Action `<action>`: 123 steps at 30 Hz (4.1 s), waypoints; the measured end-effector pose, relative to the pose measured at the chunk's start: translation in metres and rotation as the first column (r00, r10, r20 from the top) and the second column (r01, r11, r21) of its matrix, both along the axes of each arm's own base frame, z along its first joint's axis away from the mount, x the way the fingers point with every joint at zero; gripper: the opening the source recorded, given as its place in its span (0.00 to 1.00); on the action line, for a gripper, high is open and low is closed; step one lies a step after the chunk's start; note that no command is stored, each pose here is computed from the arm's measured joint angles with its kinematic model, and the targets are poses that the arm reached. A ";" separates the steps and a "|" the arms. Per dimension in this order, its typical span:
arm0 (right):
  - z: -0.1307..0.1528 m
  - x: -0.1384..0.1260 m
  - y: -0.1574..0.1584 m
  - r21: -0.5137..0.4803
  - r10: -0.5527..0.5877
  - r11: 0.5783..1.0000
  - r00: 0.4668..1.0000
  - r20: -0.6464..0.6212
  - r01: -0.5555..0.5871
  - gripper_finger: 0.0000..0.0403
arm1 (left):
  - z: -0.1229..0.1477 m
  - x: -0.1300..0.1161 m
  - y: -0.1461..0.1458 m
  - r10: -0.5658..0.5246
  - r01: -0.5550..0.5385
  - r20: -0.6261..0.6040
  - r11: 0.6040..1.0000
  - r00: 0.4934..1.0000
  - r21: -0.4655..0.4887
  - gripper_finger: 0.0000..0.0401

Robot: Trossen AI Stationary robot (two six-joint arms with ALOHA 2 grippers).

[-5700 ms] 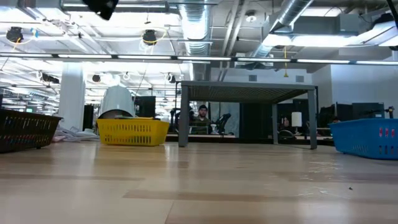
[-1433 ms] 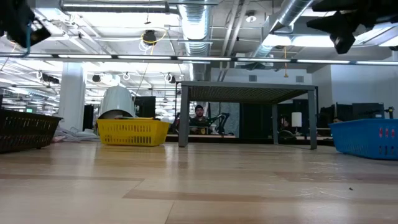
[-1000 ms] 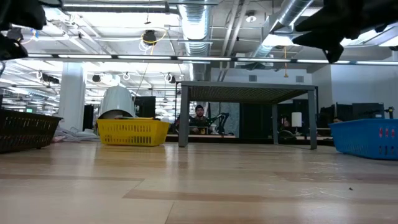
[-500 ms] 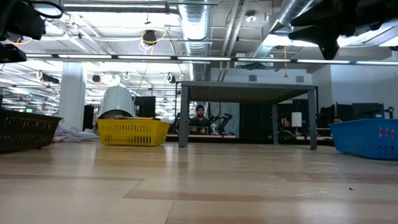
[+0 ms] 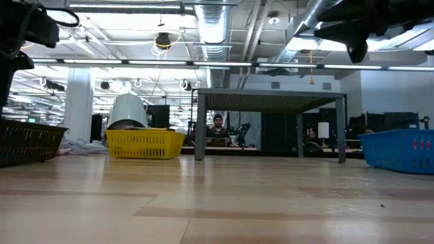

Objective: Pick & Place Office Desk Supplies
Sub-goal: Put the blue bin on the shelf

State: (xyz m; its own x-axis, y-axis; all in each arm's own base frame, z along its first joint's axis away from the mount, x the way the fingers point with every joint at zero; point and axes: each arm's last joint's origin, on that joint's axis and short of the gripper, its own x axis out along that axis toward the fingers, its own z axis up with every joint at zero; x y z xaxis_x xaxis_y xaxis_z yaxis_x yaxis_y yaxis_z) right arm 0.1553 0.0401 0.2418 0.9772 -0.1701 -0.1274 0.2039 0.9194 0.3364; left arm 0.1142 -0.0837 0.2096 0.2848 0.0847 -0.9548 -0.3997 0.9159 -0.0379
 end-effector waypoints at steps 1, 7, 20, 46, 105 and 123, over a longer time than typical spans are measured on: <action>0.000 0.000 0.000 -0.007 0.007 1.000 1.000 -0.001 -0.007 0.36 | 0.000 0.000 0.000 0.001 -0.001 -0.001 1.000 1.000 -0.002 0.29; 0.009 0.001 0.000 -0.079 0.021 0.997 1.000 0.013 -0.020 0.36 | 0.000 0.000 0.000 0.002 -0.002 0.006 1.000 1.000 0.000 0.41; 0.056 -0.026 -0.002 -0.109 0.000 0.993 0.921 -0.390 -0.046 0.32 | 0.048 0.026 -0.009 -0.099 0.113 0.647 0.993 0.756 0.020 0.46; 0.009 -0.033 0.036 0.310 0.231 0.950 0.562 -0.794 0.047 0.29 | 0.059 0.059 0.024 -0.328 0.012 0.823 0.931 0.464 0.365 0.46; -0.112 0.031 0.070 -0.018 -0.016 0.999 -0.038 -0.999 0.049 0.33 | 0.057 0.061 0.032 -0.419 0.008 0.757 0.877 0.502 0.481 0.47; -0.072 0.020 0.062 0.078 0.051 0.979 0.144 -0.988 0.189 0.01 | 0.057 0.061 0.032 -0.420 0.010 0.754 0.876 0.504 0.482 0.47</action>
State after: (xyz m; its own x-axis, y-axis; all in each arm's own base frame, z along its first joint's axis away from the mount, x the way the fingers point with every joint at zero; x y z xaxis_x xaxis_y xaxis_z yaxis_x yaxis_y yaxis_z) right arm 0.1750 0.1019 0.1696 -0.0147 -0.0913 -0.9957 0.5295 0.8440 -0.0852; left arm 0.1754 -0.0514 0.2664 0.9689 0.1796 -0.1704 -0.1599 0.9794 0.1231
